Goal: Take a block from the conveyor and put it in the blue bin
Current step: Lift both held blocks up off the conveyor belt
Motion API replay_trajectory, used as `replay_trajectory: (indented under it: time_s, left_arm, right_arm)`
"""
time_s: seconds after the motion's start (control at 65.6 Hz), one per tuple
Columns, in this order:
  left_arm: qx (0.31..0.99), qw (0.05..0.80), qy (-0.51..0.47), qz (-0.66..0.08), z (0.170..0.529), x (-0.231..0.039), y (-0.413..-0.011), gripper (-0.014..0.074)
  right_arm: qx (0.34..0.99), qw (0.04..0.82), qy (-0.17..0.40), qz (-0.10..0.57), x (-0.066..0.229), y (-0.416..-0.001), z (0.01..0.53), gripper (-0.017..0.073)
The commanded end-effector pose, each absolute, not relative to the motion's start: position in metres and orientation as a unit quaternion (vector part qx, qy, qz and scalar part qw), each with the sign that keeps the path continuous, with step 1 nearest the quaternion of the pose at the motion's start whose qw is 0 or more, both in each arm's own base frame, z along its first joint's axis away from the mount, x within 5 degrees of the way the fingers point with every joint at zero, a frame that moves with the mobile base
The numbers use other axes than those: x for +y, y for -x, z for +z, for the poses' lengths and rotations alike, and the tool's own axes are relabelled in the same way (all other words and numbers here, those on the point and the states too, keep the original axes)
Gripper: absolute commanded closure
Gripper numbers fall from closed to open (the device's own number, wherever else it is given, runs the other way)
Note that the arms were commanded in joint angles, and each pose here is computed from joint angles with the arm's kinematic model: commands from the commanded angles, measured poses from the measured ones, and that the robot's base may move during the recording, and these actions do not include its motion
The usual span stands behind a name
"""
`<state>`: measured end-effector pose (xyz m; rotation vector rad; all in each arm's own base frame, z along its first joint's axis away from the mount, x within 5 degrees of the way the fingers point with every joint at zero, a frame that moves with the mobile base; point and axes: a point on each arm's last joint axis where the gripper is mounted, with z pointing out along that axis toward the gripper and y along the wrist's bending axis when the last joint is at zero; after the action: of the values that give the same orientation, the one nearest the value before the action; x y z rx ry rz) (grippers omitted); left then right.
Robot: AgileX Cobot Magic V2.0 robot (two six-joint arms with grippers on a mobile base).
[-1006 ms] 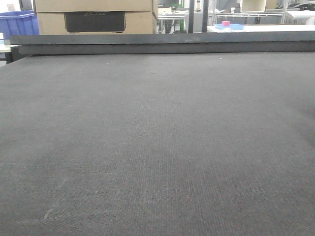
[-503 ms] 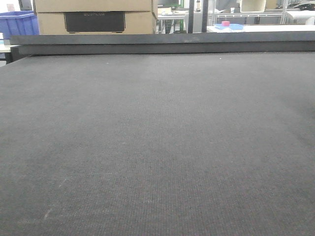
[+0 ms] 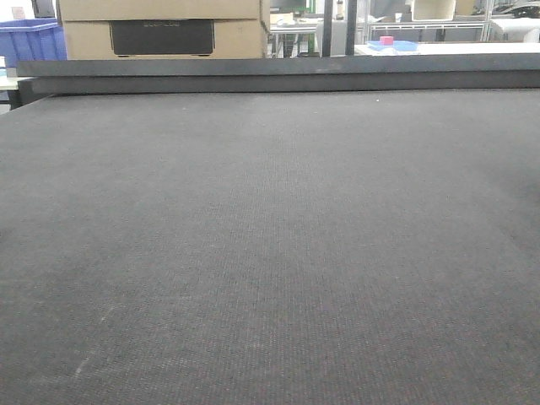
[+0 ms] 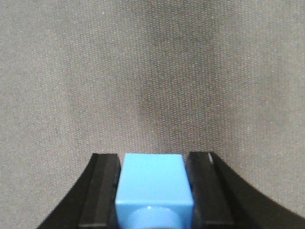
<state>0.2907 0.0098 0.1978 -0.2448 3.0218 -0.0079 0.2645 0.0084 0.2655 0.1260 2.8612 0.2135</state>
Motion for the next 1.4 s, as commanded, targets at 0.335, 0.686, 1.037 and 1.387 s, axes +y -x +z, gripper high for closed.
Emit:
replay_trajectory:
  time_s: [0.335, 0.686, 1.037, 1.387]
  left_arm:
    - [0.982, 0.187, -0.001, -0.029, 0.258, 0.003, -0.266, 0.0704]
    - [0.887, 0.455, 0.049, -0.054, 0.276, 0.0, -0.194, 0.0704]
    - [0.774, 0.629, 0.055, -0.041, 0.284, 0.002, -0.12, 0.0704]
    - [0.664, 0.745, 0.044, -0.044, 0.314, 0.0, -0.064, 0.0704]
  right_arm:
    - [0.969, 0.239, 0.007, 0.061, 0.008, -0.247, 0.292, 0.0727]
    - [0.895, 0.444, -0.008, 0.038, 0.004, -0.171, 0.275, 0.0727]
    - [0.779, 0.624, -0.025, 0.048, 0.004, -0.092, 0.28, 0.0727]
    - [0.682, 0.73, -0.016, 0.05, 0.005, -0.043, 0.299, 0.0727]
